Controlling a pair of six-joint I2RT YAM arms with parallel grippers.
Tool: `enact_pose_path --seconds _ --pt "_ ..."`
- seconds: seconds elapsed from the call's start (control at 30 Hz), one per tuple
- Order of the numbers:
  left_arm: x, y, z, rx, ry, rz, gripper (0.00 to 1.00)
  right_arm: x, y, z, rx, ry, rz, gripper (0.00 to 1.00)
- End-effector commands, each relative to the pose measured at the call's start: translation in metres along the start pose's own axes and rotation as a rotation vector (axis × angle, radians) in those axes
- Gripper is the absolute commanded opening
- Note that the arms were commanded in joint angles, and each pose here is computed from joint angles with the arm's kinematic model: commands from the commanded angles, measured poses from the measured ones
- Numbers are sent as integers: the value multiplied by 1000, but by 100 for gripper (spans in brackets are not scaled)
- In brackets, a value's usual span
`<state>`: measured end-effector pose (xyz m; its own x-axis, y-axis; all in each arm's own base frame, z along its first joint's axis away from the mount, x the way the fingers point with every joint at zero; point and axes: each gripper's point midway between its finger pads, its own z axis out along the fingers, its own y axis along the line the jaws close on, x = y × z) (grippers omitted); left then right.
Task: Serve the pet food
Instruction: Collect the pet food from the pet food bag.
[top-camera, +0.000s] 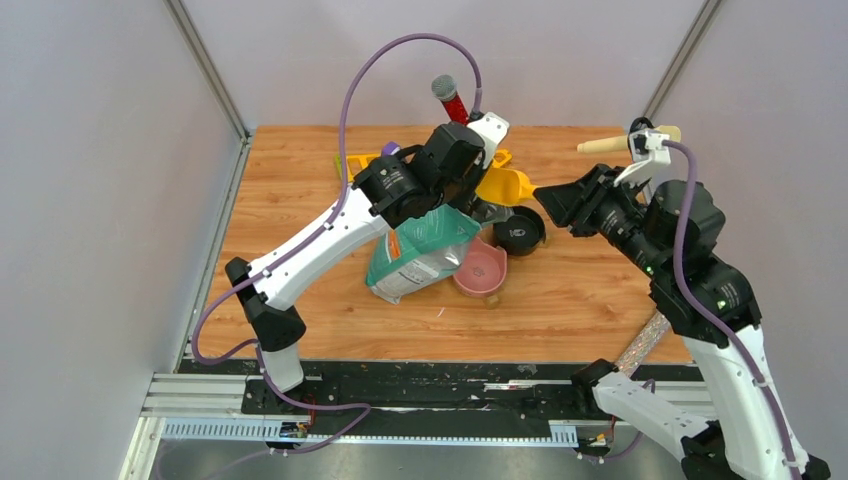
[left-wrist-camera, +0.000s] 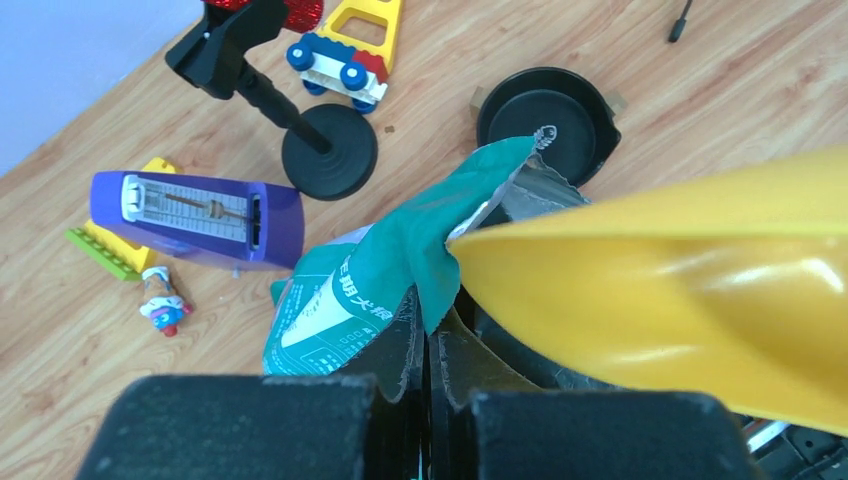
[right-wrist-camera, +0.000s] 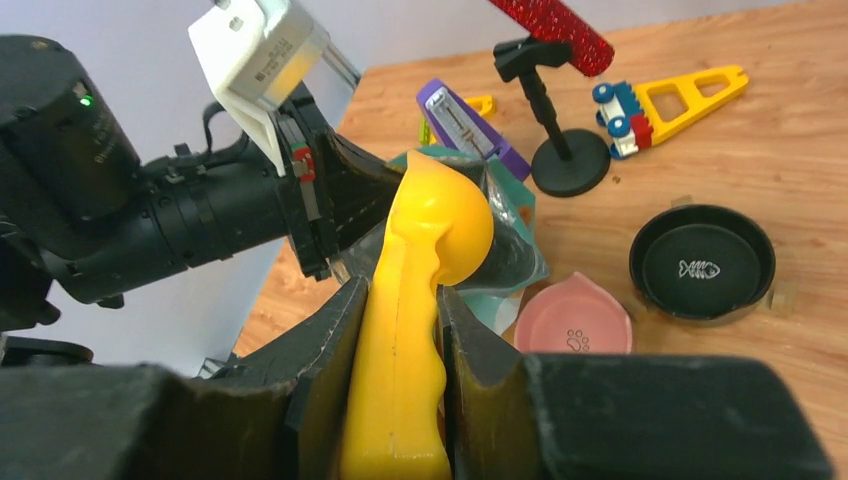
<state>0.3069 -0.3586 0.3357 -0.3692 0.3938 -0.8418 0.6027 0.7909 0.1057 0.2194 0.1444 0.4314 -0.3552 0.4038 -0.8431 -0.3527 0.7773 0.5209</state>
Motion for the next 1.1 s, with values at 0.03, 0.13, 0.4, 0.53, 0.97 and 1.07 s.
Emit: enact_pose_path --seconds 0.03,0.13,0.4,0.53,0.97,1.07 --pt "-66 8 -30 -11 -229 -22 0 10 9 7 -26 93 9 0" --pt "-69 9 -33 -14 -241 -19 0 16 9 15 -29 134 7 0" --pt "-72 16 -39 -44 -257 -9 0 52 -16 35 67 316 -54 0" --pt "-74 15 -35 -44 -267 -13 0 50 -38 46 177 318 -118 0" --pt "-76 17 -35 -59 -293 -36 0 94 -36 102 258 513 -255 0" --pt "-77 17 -37 -55 -306 -44 0 112 -32 108 254 558 -266 0"
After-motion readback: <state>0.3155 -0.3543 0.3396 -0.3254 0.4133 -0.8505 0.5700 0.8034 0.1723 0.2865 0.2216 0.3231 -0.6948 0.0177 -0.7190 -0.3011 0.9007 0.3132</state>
